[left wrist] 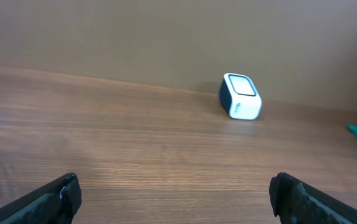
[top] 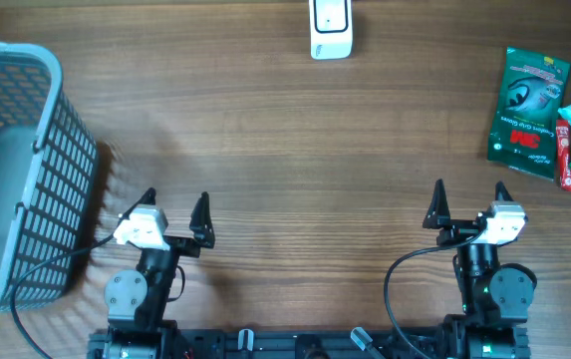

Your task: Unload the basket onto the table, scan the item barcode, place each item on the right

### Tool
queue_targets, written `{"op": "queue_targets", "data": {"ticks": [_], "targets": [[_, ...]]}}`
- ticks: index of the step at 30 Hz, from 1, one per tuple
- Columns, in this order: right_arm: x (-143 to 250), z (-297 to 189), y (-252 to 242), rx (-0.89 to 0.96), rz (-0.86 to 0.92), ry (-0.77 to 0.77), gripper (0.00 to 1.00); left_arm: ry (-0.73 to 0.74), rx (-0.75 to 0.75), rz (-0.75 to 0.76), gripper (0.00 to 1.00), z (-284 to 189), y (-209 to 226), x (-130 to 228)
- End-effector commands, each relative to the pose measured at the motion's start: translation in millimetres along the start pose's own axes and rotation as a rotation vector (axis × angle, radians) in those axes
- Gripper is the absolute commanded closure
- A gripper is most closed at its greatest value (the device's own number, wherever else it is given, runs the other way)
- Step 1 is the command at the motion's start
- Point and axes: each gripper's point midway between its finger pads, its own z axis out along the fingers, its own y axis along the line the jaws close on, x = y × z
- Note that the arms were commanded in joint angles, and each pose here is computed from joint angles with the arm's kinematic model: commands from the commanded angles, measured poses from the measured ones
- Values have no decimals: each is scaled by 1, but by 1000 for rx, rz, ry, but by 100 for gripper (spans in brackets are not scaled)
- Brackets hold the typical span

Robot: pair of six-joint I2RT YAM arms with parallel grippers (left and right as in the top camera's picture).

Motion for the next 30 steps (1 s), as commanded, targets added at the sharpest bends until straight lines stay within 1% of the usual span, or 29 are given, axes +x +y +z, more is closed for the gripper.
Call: {"op": "queue_targets", "data": {"ticks": [1,12,30], "targets": [[-1,0,4,-22,-13,-7,0,-5,-49,61,0,0,9,2],[-1,0,4,-22,-13,-7,0,-1,-56,161,0,0,11,2],[-1,0,4,-22,-13,-7,0,-5,-45,160,0,0,8,1]]}}
